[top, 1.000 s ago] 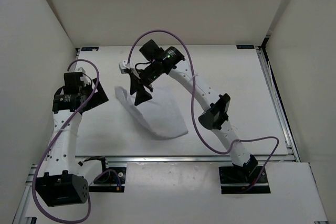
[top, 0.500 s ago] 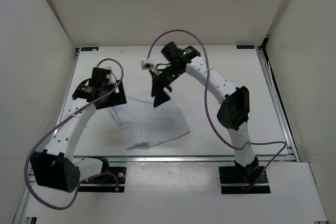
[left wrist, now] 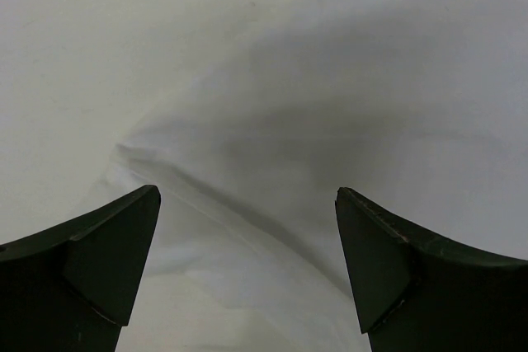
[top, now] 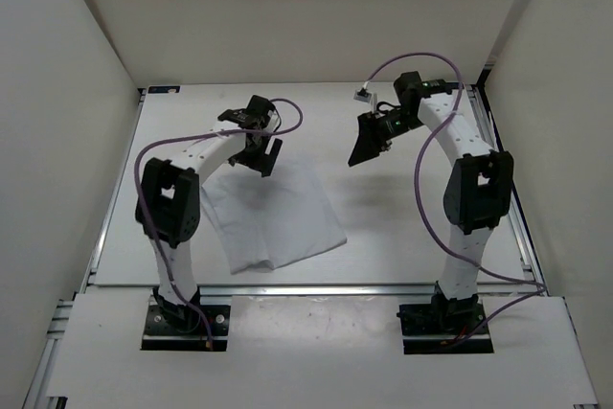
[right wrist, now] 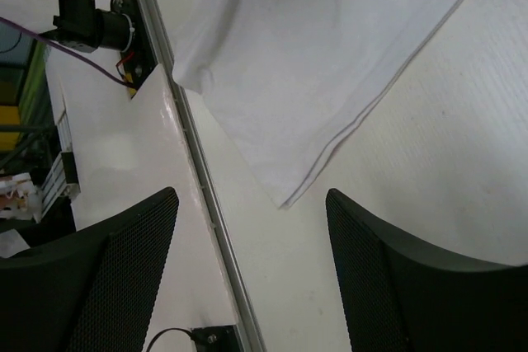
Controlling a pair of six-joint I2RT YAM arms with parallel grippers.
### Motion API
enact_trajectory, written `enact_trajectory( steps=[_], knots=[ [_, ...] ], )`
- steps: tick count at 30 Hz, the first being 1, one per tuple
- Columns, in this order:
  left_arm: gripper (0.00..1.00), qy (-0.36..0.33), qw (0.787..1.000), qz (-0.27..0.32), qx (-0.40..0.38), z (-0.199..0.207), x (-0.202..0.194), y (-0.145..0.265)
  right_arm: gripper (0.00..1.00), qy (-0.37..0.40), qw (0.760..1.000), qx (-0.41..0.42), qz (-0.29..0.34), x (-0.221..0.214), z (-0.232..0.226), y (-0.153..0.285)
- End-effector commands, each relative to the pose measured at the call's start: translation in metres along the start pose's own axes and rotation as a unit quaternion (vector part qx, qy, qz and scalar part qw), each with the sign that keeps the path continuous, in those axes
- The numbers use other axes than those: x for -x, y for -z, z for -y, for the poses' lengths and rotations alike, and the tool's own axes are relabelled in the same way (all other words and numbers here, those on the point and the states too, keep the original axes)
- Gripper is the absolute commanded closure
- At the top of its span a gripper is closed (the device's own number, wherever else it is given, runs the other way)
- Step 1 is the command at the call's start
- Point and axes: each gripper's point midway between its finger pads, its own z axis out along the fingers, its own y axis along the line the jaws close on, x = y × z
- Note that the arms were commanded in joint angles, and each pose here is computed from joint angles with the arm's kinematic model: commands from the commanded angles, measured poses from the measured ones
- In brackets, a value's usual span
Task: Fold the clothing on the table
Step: Flatten the skirt out
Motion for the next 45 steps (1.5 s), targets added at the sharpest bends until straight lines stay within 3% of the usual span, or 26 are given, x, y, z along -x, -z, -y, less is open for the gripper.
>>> enact_trajectory(
  steps=[1,6,8,10,11,17,22,24,26,27,28,29,30,32,33,35,36,37,40,41,42,43,44,45],
  knots=[
    [0.02,-0.015,0.998,0.014,0.053,-0.020,0.027,-0.016,0.23,0.039,0.998,-0.035,0.033,0.010,-0.024,0.034],
    [0.11,-0.046,0.997,-0.014,0.061,0.003,0.030,-0.049,0.23,0.026,0.997,-0.056,0.049,-0.006,-0.017,0.055],
    [0.24,-0.041,0.997,-0.030,0.057,0.014,0.019,-0.061,0.23,0.014,0.996,-0.068,0.056,-0.013,-0.009,0.064],
    [0.52,-0.049,0.997,-0.040,0.053,0.025,0.014,-0.068,0.24,0.002,0.995,-0.068,0.074,-0.013,-0.010,0.073],
    [0.54,-0.055,0.995,-0.055,0.055,0.030,0.005,-0.075,0.23,-0.002,0.993,-0.075,0.086,-0.014,-0.007,0.083],
    [0.45,-0.061,0.993,-0.077,0.061,0.042,-0.001,-0.092,0.24,-0.024,0.988,-0.095,0.118,-0.024,0.000,0.114],
    [0.46,-0.046,0.994,-0.084,0.052,0.038,0.001,-0.099,0.24,-0.034,0.985,-0.110,0.128,-0.031,0.007,0.129],
    [0.58,-0.032,0.995,-0.085,0.043,0.039,0.003,-0.100,0.24,-0.039,0.985,-0.109,0.129,-0.031,0.006,0.130],
    [0.92,0.010,0.996,-0.081,0.040,0.033,0.022,-0.099,0.24,-0.041,0.984,-0.110,0.134,-0.029,0.005,0.132],
    [1.00,0.037,0.991,-0.121,0.051,0.029,0.008,-0.108,0.24,-0.045,0.983,-0.111,0.136,-0.027,0.007,0.134],
    [1.00,0.059,0.987,-0.139,0.060,0.023,0.016,-0.108,0.25,-0.051,0.983,-0.109,0.141,-0.026,0.004,0.136],
    [1.00,0.124,0.985,-0.110,0.053,0.015,0.047,-0.102,0.24,-0.051,0.982,-0.111,0.144,-0.023,0.005,0.138],
    [1.00,0.164,0.970,-0.175,0.049,0.020,0.022,-0.118,0.24,-0.051,0.981,-0.114,0.147,-0.021,0.005,0.140],
    [1.00,0.286,0.940,-0.186,-0.002,0.012,0.035,-0.126,0.24,-0.052,0.980,-0.118,0.151,-0.017,0.004,0.143],
    [1.00,0.360,0.910,-0.208,-0.016,0.011,0.027,-0.132,0.25,-0.051,0.980,-0.122,0.148,-0.016,0.004,0.144],
    [1.00,0.445,0.877,-0.148,-0.108,0.026,0.066,-0.135,0.25,-0.054,0.979,-0.127,0.151,-0.014,0.004,0.148],
    [1.00,0.486,0.850,-0.162,-0.126,0.039,0.060,-0.140,0.25,-0.053,0.979,-0.132,0.147,-0.015,0.005,0.149],
    [1.00,0.516,0.836,-0.089,-0.162,0.037,0.101,-0.129,0.25,-0.050,0.978,-0.136,0.148,-0.014,0.005,0.152],
    [1.00,0.528,0.822,0.034,-0.209,0.038,0.170,-0.101,0.24,-0.055,0.978,-0.145,0.142,-0.013,0.005,0.154],
    [0.99,0.520,0.824,0.073,-0.213,0.034,0.197,-0.086,0.24,-0.055,0.977,-0.150,0.141,-0.014,0.003,0.156],
    [0.90,0.494,0.831,0.115,-0.227,0.036,0.228,-0.067,0.23,-0.056,0.977,-0.149,0.140,-0.013,0.000,0.155],
    [0.56,0.466,0.841,0.155,-0.228,0.029,0.253,-0.036,0.22,-0.054,0.977,-0.150,0.140,-0.011,-0.001,0.155],
    [0.04,0.456,0.853,0.135,-0.215,0.032,0.245,-0.046,0.21,-0.054,0.978,-0.148,0.134,-0.013,-0.003,0.151],
    [0.01,0.428,0.859,0.177,-0.218,0.022,0.265,-0.025,0.18,-0.055,0.978,-0.149,0.132,-0.013,-0.002,0.148]
  ],
)
